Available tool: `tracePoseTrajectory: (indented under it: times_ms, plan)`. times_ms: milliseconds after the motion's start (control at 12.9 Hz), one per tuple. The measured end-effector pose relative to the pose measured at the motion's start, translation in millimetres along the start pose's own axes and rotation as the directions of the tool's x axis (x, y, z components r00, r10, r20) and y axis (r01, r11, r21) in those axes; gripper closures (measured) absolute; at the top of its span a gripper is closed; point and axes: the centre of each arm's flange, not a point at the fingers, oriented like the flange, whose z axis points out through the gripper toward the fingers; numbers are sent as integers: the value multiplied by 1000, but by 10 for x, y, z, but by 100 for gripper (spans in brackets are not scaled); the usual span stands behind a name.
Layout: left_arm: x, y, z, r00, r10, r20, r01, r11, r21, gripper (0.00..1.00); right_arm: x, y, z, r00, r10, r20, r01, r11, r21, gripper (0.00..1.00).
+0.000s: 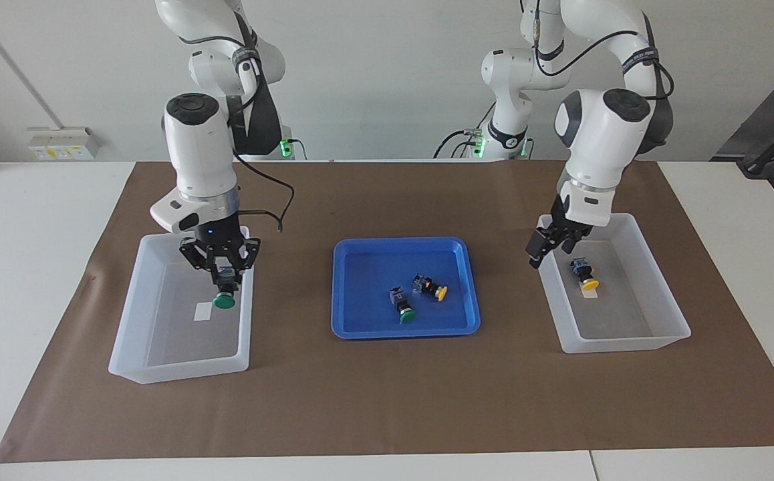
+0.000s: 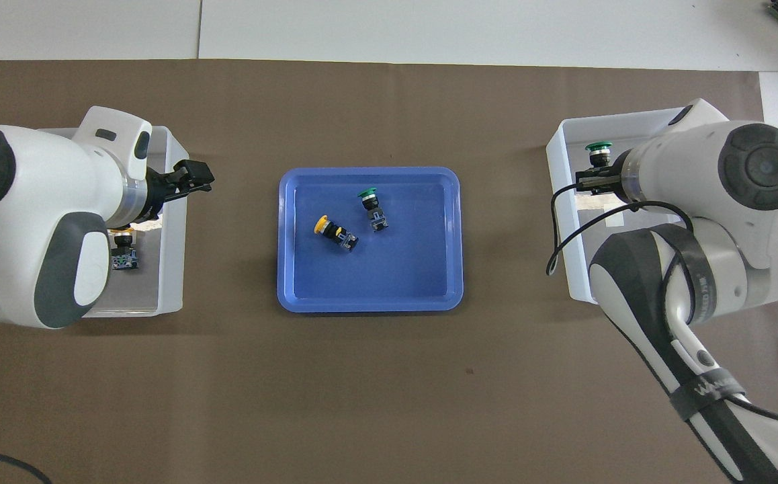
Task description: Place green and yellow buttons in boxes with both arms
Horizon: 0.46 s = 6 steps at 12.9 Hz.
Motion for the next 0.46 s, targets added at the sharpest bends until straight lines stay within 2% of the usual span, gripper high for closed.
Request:
tracePoseTrajectory:
  times_ms: [154, 463]
  plan:
    - [-303, 341, 119, 996, -84, 12, 84, 996, -13, 0, -37, 295, 71, 1000, -21, 13, 21, 1000, 13, 59]
    - [-867, 896, 459, 966, -255, 37, 256, 966, -40, 0, -58, 670, 320, 999, -41, -3, 41, 999, 10, 59]
